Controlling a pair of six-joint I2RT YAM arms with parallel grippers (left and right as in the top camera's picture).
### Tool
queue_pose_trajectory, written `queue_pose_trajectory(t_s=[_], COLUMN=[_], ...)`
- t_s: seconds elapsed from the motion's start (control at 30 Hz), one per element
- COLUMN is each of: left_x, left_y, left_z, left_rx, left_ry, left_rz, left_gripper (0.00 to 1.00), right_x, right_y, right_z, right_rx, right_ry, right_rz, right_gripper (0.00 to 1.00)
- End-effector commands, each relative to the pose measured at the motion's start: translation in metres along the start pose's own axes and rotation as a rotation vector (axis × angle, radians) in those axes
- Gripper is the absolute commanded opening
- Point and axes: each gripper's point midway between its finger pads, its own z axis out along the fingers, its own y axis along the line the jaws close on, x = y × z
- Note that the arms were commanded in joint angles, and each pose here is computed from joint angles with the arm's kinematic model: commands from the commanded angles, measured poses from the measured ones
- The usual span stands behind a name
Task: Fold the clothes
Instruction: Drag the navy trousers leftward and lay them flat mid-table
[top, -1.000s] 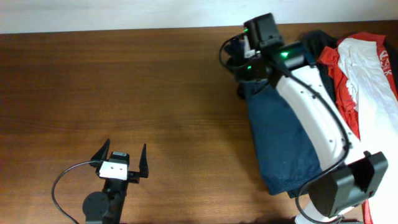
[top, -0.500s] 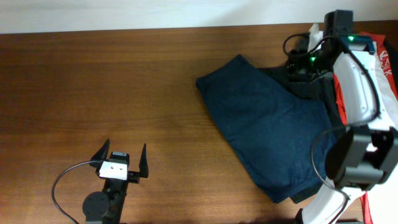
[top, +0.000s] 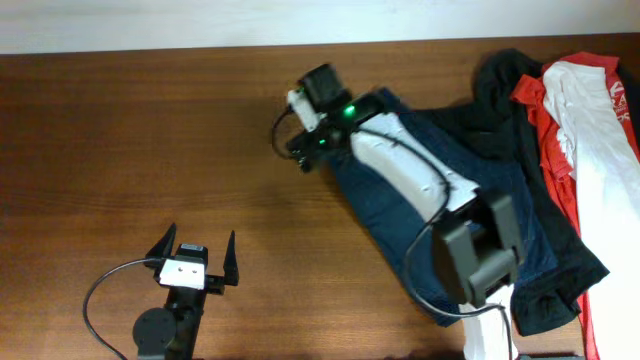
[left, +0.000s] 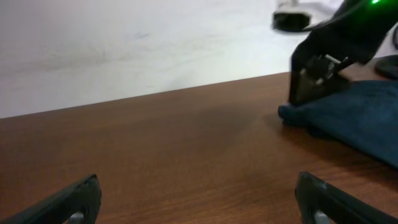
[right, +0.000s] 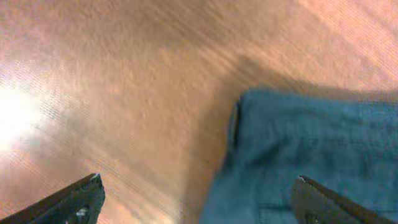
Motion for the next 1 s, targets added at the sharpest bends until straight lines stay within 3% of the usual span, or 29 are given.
queue_pose_trajectory(t_s=[0.0,0.17,0.23,0.3,0.33,0.37,0.4,0.43,0.67,0.77,0.87,0.97], left_x=[0.001,0.001,0.001,0.001,0.001,0.001,0.001,0.001,0.001,0.001,0.001,0.001], left_y=[0.002,0.002,0.002,0.002,0.002,0.002,0.002,0.002,0.002,0.002,0.002,0.002], left_z=[0.0,0.0,0.0,0.0,0.0,0.0,0.0,0.0,0.0,0.0,0.0,0.0], left_rx=[-0.01,-0.01,-0.01,-0.01,-0.01,-0.01,-0.01,-0.01,-0.01,-0.01,-0.01,-0.01], left_ry=[0.001,0.001,0.001,0.001,0.001,0.0,0.001,0.001,0.001,0.001,0.001,0.001], left_rz=[-0.01,-0.01,-0.01,-0.01,-0.01,-0.009,-0.01,-0.01,-0.01,-0.01,-0.01,-0.01], left_gripper=[0.99,0.99,0.99,0.99,0.99,0.99,0.99,0.99,0.99,0.99,0.99,0.99], right_x=[0.01,0.027,0.032,0.041,0.044,0.041,0.038,0.035,-0.044,-0.059,-0.062,-0.078], right_y=[-0.027,-0.039,-0.041,-0.042,-0.047,-0.06,-0.064,-0.066,-0.083,-0.081,-0.036,-0.006], right_z=[0.035,0.074,0.081,0.09,0.093,0.088,0.085,0.082,0.003,-0.028,-0.039,-0.067], right_rx=[0.163,0.22,0.23,0.237,0.268,0.35,0.364,0.367,0.39,0.382,0.229,0.21], right_ry=[0.049,0.105,0.12,0.147,0.159,0.157,0.15,0.143,-0.02,-0.05,-0.048,-0.107], right_rz=[-0.001,-0.049,-0.051,-0.055,-0.057,-0.06,-0.052,-0.026,0.028,0.032,0.011,-0.032], right_gripper=[0.98,0.91,0.79,0.76,0.66,0.29,0.07,0.04,0.04,0.04,0.04,0.04])
